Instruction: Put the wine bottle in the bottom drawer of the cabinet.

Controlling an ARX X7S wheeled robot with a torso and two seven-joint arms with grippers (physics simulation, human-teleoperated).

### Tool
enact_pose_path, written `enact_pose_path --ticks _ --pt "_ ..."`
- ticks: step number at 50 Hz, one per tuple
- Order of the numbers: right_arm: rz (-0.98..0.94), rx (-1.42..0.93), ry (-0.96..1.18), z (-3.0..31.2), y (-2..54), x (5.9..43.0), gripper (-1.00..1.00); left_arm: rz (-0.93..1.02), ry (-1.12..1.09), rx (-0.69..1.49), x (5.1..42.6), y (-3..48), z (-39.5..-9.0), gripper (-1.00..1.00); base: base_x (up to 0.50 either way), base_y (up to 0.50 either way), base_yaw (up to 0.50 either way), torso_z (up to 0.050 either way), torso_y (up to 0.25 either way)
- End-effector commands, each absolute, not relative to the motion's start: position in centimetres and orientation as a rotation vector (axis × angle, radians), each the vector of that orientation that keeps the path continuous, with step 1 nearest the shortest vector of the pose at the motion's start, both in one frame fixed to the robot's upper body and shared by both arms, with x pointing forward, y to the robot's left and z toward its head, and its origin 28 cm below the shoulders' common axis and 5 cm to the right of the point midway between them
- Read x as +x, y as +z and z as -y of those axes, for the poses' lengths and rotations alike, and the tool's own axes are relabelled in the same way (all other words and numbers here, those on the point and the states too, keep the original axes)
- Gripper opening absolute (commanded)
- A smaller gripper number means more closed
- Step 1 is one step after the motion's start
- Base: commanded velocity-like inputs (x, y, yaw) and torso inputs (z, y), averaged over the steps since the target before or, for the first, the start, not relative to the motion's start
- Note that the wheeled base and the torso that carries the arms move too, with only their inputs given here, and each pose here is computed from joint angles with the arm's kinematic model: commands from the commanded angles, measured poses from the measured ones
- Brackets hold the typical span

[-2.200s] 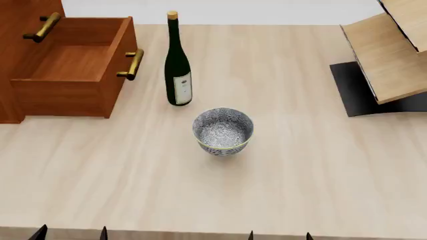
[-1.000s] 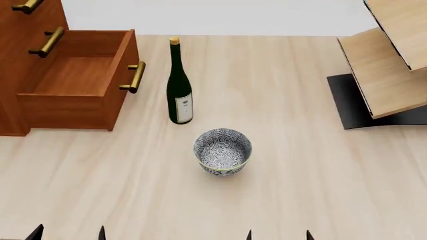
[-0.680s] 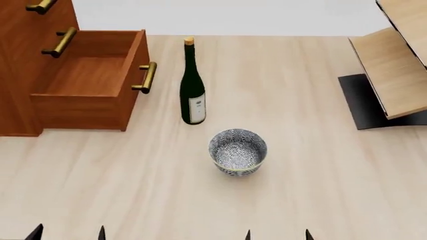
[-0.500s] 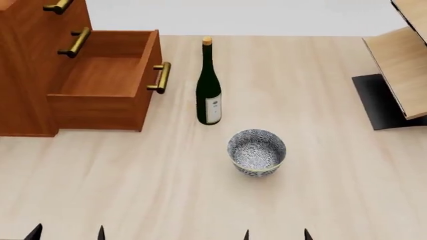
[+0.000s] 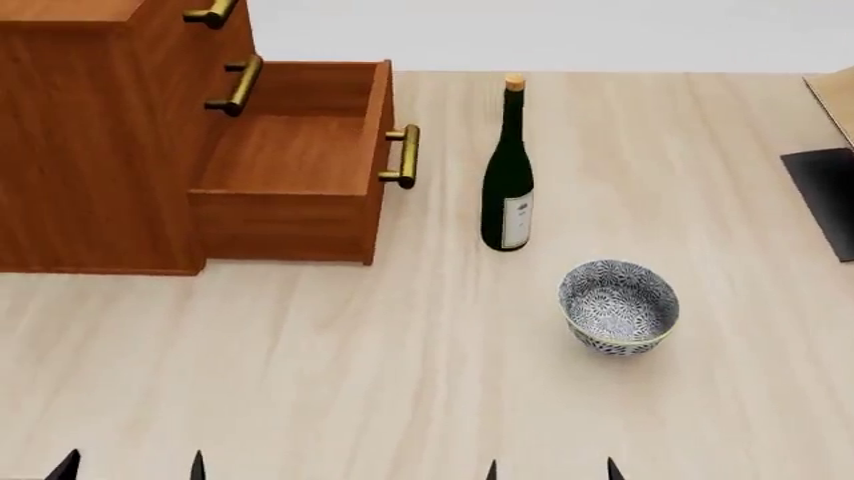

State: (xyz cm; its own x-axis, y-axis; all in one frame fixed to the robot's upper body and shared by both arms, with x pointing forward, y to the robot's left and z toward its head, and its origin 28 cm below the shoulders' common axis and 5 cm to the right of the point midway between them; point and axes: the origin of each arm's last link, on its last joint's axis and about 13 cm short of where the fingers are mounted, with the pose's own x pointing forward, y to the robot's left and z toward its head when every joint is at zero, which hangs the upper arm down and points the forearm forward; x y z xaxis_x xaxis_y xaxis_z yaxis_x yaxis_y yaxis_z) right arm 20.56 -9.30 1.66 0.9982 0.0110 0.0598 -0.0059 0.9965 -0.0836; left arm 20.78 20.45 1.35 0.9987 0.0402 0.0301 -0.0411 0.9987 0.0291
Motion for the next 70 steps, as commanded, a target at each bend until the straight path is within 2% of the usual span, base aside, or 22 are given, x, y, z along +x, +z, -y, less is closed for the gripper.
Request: enact_pose_path --ticks 1,24,38,41,43,50,57,60,70 --pt "0.060 -0.081 0.008 9.3 1.7 20.5 1.00 0.025 0.050 0.034 20.9 1.2 -20.5 1.00 0.00 0.33 0.00 0.000 0.000" --pt "0.063 -0.085 0.008 9.3 1.7 20.5 1.00 0.017 0.056 0.040 20.9 1.2 -20.5 1.00 0.00 0.33 0.00 0.000 0.000" --pt "0.055 -0.062 0.018 9.2 2.5 20.5 1.00 -0.042 0.038 0.033 21.2 1.1 -20.3 1.00 0.00 0.00 0.00 0.000 0.000" --pt "0.063 -0.055 0.020 9.3 3.3 20.5 1.00 -0.045 0.036 0.115 21.0 1.6 -19.9 1.00 0.00 0.00 0.00 0.000 0.000" --pt "0.055 -0.085 -0.026 9.4 3.9 20.5 1.00 0.004 0.028 0.057 20.6 3.1 -19.8 1.00 0.00 0.00 0.00 0.000 0.000" --pt "0.106 -0.036 0.025 9.4 6.8 20.1 1.00 0.000 0.061 0.005 20.4 7.7 -19.9 1.00 0.00 0.00 0.00 0.000 0.000" --pt "0.128 -0.035 0.003 9.5 9.6 19.6 1.00 -0.018 0.067 -0.009 19.9 10.3 -20.2 1.00 0.00 0.00 0.00 0.000 0.000" --pt "0.189 -0.037 0.013 9.8 12.2 18.8 1.00 0.003 0.047 -0.005 19.6 13.3 -20.5 1.00 0.00 0.00 0.00 0.000 0.000" --pt "0.263 -0.034 0.034 9.5 15.2 17.4 1.00 0.078 0.050 -0.007 17.2 17.6 -20.3 1.00 0.00 0.00 0.00 0.000 0.000"
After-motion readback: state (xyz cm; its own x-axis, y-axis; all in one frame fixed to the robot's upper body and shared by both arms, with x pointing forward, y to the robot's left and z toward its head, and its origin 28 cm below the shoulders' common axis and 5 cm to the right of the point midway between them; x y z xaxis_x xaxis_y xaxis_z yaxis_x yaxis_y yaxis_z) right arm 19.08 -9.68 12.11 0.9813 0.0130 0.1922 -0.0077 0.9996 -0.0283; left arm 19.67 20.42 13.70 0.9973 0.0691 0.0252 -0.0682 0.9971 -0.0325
